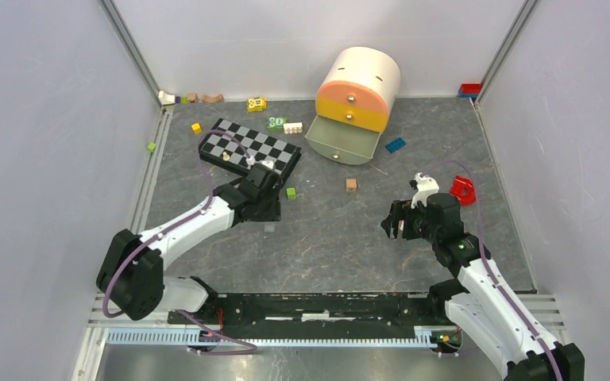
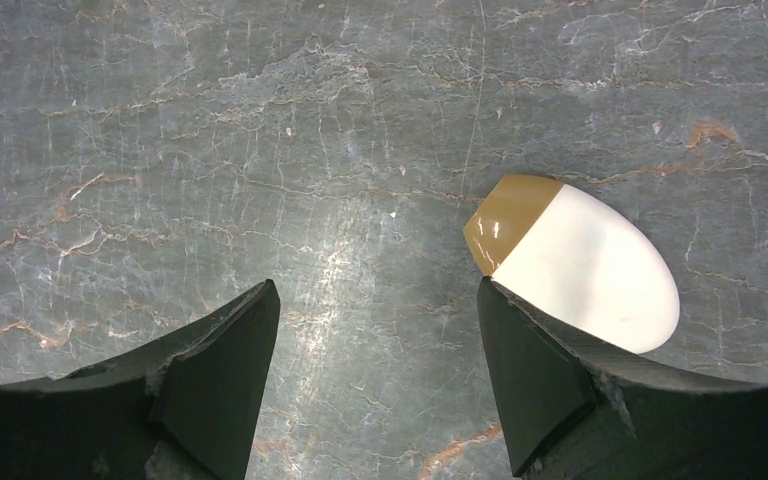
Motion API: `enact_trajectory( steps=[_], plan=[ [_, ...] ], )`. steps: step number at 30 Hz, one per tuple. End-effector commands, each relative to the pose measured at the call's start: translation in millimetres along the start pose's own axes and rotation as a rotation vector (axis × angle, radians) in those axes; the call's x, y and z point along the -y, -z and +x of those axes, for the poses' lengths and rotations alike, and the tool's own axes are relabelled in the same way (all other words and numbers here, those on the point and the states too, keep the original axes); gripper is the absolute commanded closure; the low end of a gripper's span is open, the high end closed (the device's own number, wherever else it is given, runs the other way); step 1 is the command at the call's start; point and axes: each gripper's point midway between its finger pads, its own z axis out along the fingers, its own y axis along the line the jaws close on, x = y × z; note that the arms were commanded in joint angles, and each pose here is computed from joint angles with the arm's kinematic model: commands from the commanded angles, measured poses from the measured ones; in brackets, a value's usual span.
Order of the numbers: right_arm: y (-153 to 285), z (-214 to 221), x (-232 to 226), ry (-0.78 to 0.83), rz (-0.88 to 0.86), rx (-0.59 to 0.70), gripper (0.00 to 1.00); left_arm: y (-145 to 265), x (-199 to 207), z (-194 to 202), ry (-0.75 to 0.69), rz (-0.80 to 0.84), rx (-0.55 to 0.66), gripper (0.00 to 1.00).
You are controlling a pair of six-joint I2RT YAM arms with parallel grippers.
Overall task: Organize the makeup
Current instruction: Pick up the makeup from the center of the board, then place the makeup in the drawer.
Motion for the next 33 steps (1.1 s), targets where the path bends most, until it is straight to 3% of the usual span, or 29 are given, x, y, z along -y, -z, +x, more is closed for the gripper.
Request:
enact_trajectory(
  steps=[1,8,18,26,33],
  plan=[
    [1.4,-9.3,-0.2,0.013,0.000,0.042,0.21,39.5,58.6,-53.1,0.008,0.223,0.159,0.68],
    [8.4,-12.7,3.5,0.031,0.025,0.049,0.20,56.3,121.3,-113.9,-0.110,0.430,0.247,0.68],
    [21.8,-13.5,10.8,0.043,0.073,0.070,0.20,27.9,187.1,-193.7,-0.153,0.578,0.267,0.69],
    [25.2,-15.1,11.2,0.028,0.081,0.085,0.20,-4.5,213.8,-235.2,0.016,0.586,0.299,0.74],
    [28.0,-16.0,14.0,0.022,0.100,0.090,0.20,-27.5,209.5,-255.1,0.199,0.514,0.339,0.74]
  ],
)
